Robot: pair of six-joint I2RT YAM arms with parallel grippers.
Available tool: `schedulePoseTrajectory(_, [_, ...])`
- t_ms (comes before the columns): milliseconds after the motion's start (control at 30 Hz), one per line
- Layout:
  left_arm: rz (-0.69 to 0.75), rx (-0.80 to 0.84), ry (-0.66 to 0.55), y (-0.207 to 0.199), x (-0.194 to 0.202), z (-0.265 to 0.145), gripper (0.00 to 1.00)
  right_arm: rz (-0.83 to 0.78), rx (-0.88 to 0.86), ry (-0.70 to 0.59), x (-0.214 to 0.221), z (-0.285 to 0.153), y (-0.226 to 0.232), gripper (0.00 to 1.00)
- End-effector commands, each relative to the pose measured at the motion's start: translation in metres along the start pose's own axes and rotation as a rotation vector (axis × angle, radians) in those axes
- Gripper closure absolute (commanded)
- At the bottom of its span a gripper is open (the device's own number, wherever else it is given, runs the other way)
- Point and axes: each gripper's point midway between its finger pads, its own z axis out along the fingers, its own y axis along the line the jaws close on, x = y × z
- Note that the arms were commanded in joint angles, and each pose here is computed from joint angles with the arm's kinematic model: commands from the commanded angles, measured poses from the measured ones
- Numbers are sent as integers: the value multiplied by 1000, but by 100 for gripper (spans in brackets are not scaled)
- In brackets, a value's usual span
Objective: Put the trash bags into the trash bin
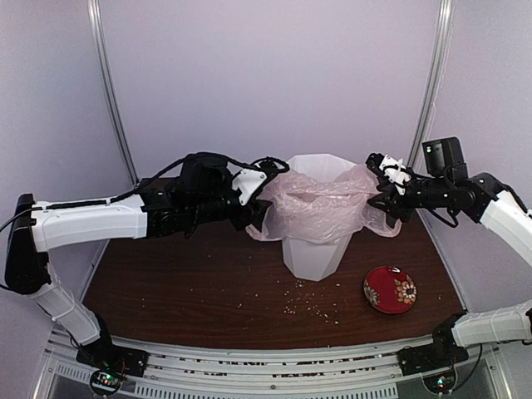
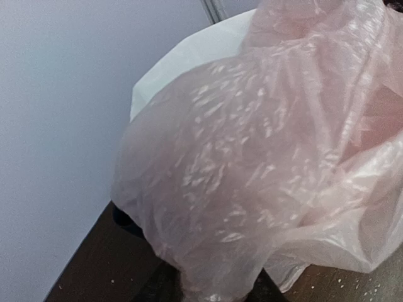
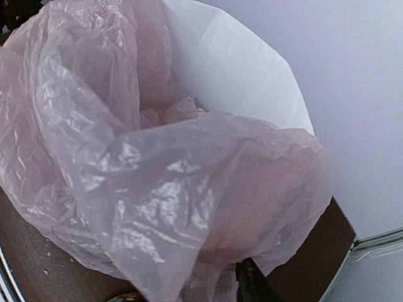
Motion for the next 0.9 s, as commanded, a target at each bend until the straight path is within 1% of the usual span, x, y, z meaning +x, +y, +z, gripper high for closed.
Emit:
schedulePoseTrajectory(0, [1,-165,1,32,-7,-3,82,7,109,-129,-43,-20,-27,76])
schedulePoseTrajectory(33, [1,-186,-18,37,-13,-5,91,8,124,-134,-46,-22,-31,77])
schedulePoseTrajectory(67, [0,-205,-40,42,-21,-8,98,8,138,-136,-49,-23,-35,79])
schedulePoseTrajectory(100, [-5,-224,-73,48,-32,-14,100,7,145,-136,-52,-24,-39,80])
schedulePoseTrajectory(267, [-3,-289,-171,71,-69,-28,100,6,162,-135,-64,-29,-55,83])
schedulePoseTrajectory(367, [-11,-290,-184,84,-79,-22,100,22,164,-116,-64,-21,-67,83])
schedulePoseTrajectory(433, [-12,-278,-176,86,-79,-15,100,41,139,-81,-60,-11,-71,82])
schedulePoseTrajectory(467, [-6,-255,-157,83,-75,-9,100,52,115,-58,-55,-4,-70,81])
schedulePoseTrajectory(567, [-22,-169,-132,69,-71,-4,100,84,53,-28,-46,-3,-58,81])
schedulePoseTrajectory(633, [-52,-105,-134,58,-69,-10,100,89,35,-43,-45,-15,-48,81])
schedulePoseTrajectory(767, [-106,-2,-188,45,-82,-35,100,89,51,-71,-51,-40,-42,80])
schedulePoseTrajectory(867, [-121,91,-183,32,-87,-43,100,91,29,-71,-55,-54,-35,79])
